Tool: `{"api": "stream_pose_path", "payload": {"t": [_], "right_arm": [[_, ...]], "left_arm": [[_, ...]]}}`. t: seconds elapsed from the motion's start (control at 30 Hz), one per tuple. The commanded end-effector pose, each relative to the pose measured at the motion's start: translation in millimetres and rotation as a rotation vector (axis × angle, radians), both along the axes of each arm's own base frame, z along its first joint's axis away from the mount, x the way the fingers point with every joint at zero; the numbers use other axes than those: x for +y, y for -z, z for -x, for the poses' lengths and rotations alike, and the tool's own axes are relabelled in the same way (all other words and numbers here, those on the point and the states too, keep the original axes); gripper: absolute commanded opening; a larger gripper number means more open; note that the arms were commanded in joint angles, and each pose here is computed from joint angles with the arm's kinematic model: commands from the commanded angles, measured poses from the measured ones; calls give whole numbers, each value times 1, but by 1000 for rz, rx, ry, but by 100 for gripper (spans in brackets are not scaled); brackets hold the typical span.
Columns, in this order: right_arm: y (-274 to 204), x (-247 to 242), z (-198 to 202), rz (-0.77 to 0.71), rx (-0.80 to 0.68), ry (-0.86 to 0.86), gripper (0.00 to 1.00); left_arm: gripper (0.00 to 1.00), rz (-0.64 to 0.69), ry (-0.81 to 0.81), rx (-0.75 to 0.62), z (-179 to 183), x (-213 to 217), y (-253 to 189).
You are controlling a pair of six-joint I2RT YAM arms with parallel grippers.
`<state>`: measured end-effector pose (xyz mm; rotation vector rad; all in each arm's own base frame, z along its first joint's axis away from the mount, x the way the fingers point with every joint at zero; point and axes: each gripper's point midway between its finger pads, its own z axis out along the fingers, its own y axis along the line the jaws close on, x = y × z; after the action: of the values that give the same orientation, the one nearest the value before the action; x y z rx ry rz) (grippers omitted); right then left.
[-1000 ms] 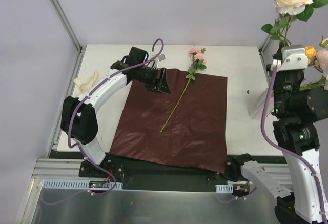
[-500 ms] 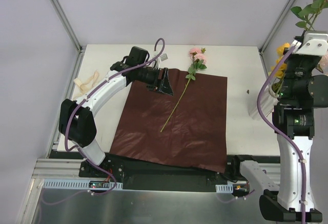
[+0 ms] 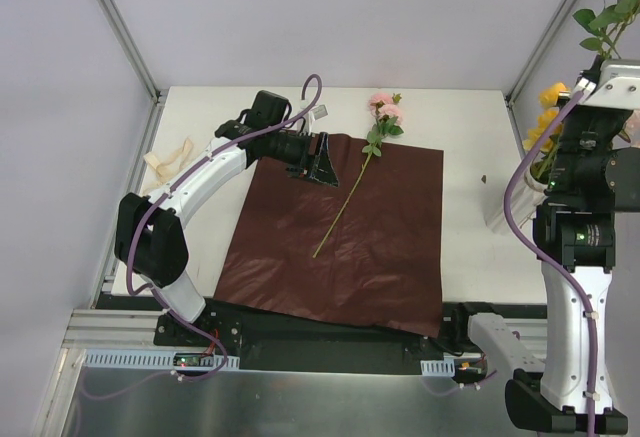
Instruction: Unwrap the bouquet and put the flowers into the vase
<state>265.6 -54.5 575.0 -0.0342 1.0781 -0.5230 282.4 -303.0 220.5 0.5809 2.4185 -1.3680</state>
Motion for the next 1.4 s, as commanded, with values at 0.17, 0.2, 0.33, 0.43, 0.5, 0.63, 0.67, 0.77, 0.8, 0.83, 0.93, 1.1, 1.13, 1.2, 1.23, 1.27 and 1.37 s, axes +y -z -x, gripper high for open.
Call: {"api": "stream_pose_path", "payload": {"t": [0.17, 0.2, 0.33, 0.43, 0.5, 0.63, 0.67, 0.77, 0.8, 0.83, 0.93, 1.1, 1.13, 1.2, 1.23, 1.27, 1.37], "right_arm": [[-1, -4, 16, -33, -92, -1, 1], [0, -3, 18, -32, -95, -6, 0], [13, -10, 21, -33, -79, 20, 0], [24, -12, 22, -42, -70, 29, 0], [33, -14, 22, -49, -60, 30, 0], [51, -17, 21, -73, -46, 38, 0], [53, -19, 22, -76, -45, 43, 0], [68, -21, 20, -94, -28, 46, 0], [69, -22, 23, -101, -31, 50, 0], [79, -24, 20, -108, -15, 55, 0], [93, -26, 20, -130, -3, 58, 0], [115, -33, 20, -167, 23, 92, 0], [118, -34, 21, -171, 24, 97, 1], [128, -35, 21, -181, 41, 99, 1], [133, -35, 20, -189, 52, 96, 0], [138, -35, 20, -192, 60, 97, 0], [150, -34, 22, -213, 74, 93, 0]], "left_arm": [[68, 33, 22, -5, 3, -5, -7], [68, 32, 21, -6, 3, -4, -6], [68, 32, 22, -4, 4, -5, -6], [68, 33, 22, -6, 4, -5, -7], [68, 36, 22, -7, 4, -5, -8], [68, 38, 22, -11, 4, -5, -9], [68, 38, 23, -9, 4, -5, -9], [68, 37, 22, -6, 5, -5, -8], [68, 39, 24, -4, 5, -5, -8], [68, 41, 26, -5, 6, -6, -9], [68, 41, 27, -3, 6, -6, -9], [68, 46, 30, -9, 8, -6, -12], [68, 45, 29, -7, 8, -6, -12], [68, 48, 33, -8, 9, -7, -13], [68, 48, 34, -6, 9, -7, -12], [68, 48, 34, -7, 9, -7, -13], [68, 50, 37, -10, 10, -8, -14]]}}
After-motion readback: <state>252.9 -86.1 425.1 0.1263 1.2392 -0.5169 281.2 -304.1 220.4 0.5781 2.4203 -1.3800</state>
